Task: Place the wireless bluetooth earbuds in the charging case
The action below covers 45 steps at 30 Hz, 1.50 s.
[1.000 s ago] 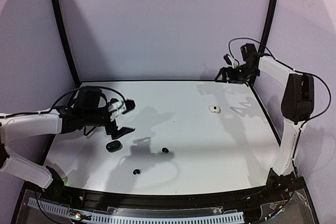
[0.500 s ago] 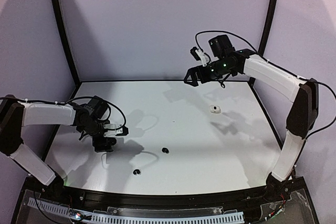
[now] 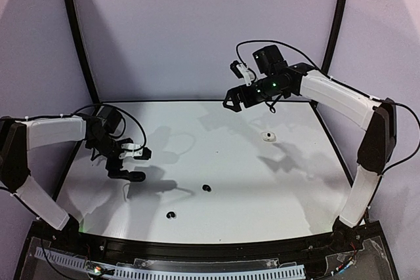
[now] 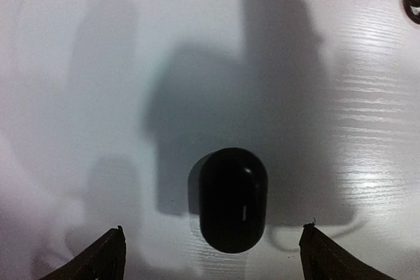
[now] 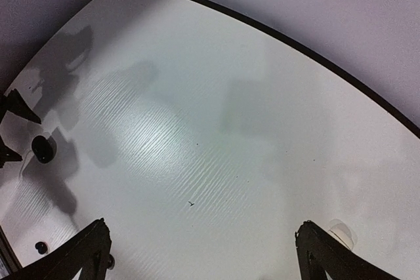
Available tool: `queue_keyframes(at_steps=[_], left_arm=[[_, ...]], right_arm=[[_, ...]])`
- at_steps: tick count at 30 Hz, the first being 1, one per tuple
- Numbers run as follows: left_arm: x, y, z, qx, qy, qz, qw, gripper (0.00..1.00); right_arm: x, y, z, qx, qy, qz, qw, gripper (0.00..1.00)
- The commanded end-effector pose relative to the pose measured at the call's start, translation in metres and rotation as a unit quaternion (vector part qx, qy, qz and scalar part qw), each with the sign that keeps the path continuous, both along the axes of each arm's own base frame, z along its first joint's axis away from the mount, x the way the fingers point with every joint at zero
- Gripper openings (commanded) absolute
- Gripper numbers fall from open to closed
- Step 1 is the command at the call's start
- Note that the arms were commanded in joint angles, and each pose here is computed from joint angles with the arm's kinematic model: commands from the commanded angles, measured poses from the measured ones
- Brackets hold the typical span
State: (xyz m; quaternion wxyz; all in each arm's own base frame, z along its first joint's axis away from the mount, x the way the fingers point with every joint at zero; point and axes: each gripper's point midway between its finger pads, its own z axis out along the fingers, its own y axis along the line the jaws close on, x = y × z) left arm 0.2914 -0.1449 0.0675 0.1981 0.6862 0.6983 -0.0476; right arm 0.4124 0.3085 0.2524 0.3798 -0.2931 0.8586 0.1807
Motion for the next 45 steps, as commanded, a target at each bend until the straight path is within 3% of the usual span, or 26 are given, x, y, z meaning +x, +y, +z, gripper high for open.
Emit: queue_keyframes(at_steps=[1,7,10,14,19,20,23,25,27,30,31,33,39,45], left_arm=[[-0.026,-0.005,-0.007,-0.008,0.034,-0.103,0.994,0.93],[-0.011,0.0,-0.026,0.007,0.045,-0.083,0.995,0.91],[-0.011,0.0,-0.04,0.011,0.08,-0.077,0.994,0.86],[-0.017,-0.001,-0.047,0.013,0.128,-0.064,0.99,0.65],[-0.023,0.001,-0.046,0.014,0.141,-0.06,0.988,0.29],[-0.023,0.0,-0.045,0.013,0.14,-0.059,0.988,0.29],[-0.021,-0.007,-0.03,-0.008,0.145,-0.051,0.988,0.1],[-0.011,-0.017,-0.009,-0.034,0.138,-0.045,0.989,0.05],[-0.011,-0.039,0.023,-0.097,0.149,-0.053,0.983,0.02],[-0.027,-0.07,0.079,-0.188,0.194,-0.074,0.96,0.01],[-0.027,-0.082,0.102,-0.227,0.194,-0.089,0.95,0.01],[-0.039,-0.094,0.128,-0.258,0.214,-0.109,0.936,0.01],[-0.069,-0.136,0.191,-0.338,0.274,-0.122,0.892,0.01],[-0.082,-0.153,0.218,-0.347,0.261,-0.157,0.887,0.01]], right_arm=[[-0.004,0.01,0.0,0.002,-0.007,0.006,1.0,0.99],[-0.009,0.007,0.001,-0.008,-0.01,0.008,1.0,0.99],[-0.013,0.007,0.002,-0.002,-0.012,0.009,1.0,0.99],[-0.016,0.011,0.007,0.001,-0.015,0.011,1.0,0.99],[-0.025,0.027,0.028,0.018,-0.043,0.041,0.998,0.99],[-0.026,0.028,0.031,0.023,-0.049,0.043,0.998,0.99],[-0.038,0.039,0.065,0.051,-0.108,0.073,0.99,0.99],[-0.048,0.044,0.085,0.065,-0.157,0.093,0.981,0.99],[-0.072,0.047,0.119,0.094,-0.246,0.134,0.955,0.99],[-0.144,0.062,0.148,0.106,-0.432,0.247,0.861,0.99],[-0.171,0.068,0.149,0.088,-0.501,0.281,0.814,0.99],[-0.195,0.081,0.147,0.059,-0.55,0.311,0.773,0.99],[-0.214,0.134,0.117,-0.082,-0.576,0.386,0.715,0.99],[-0.218,0.15,0.084,-0.128,-0.541,0.46,0.692,0.92]])
